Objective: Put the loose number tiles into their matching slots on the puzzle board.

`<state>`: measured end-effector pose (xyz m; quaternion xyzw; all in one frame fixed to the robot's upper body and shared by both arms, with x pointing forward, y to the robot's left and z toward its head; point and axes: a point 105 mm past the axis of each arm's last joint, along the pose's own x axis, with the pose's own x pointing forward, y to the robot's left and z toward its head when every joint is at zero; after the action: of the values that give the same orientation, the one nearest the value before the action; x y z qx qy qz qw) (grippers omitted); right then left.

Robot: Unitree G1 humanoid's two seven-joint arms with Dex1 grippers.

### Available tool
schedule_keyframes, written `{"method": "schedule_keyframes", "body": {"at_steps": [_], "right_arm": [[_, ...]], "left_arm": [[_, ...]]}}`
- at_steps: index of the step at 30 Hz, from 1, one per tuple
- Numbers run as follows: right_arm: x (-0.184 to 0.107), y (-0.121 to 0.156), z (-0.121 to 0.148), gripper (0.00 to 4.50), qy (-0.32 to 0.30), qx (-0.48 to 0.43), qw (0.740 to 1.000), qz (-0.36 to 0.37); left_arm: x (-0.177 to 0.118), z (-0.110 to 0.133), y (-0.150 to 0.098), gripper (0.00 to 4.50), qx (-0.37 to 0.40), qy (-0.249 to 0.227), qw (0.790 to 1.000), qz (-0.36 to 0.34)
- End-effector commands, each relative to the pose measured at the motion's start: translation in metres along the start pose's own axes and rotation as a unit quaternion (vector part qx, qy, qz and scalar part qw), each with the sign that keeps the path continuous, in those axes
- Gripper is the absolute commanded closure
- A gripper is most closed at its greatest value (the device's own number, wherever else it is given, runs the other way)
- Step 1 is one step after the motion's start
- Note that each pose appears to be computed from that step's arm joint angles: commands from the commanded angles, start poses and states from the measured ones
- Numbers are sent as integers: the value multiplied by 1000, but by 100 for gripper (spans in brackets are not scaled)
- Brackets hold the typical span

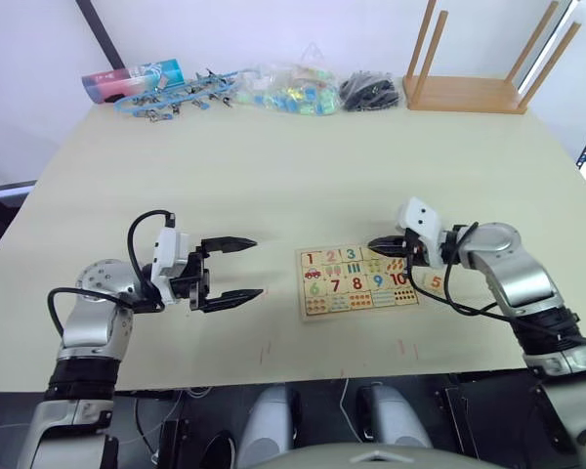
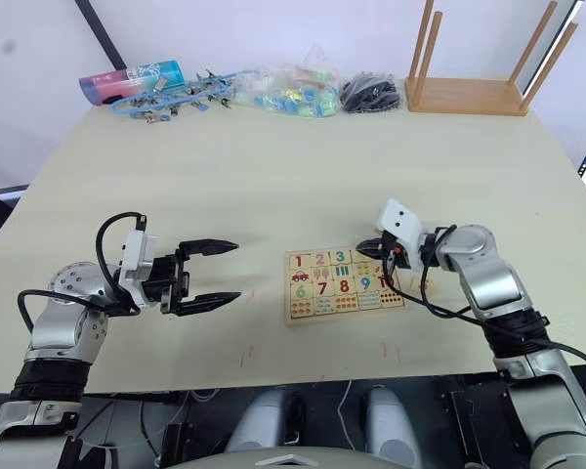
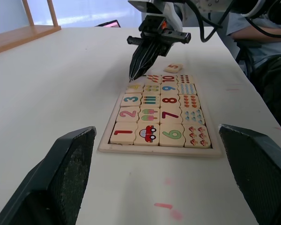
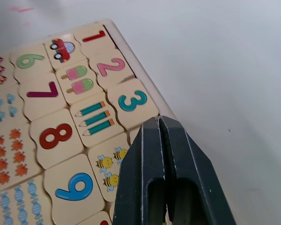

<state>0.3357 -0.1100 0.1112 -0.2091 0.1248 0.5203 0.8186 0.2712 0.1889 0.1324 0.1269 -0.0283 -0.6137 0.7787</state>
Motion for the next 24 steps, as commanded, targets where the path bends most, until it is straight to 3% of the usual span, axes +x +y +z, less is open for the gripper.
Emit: {"method": "schedule_keyframes", "body": {"at_steps": [1, 13, 24], "right_arm": [[-4, -5, 4, 448, -22, -6, 1000, -15], [6, 11, -24, 448, 7, 25, 1000, 5], [-2, 6, 2, 448, -57, 24, 998, -16]], "left_arm": [[1, 7, 1, 0, 15, -5, 1000, -4], [0, 9, 1, 0, 16, -2, 1000, -5], [-1, 7, 0, 0, 10, -3, 1000, 2]]}}
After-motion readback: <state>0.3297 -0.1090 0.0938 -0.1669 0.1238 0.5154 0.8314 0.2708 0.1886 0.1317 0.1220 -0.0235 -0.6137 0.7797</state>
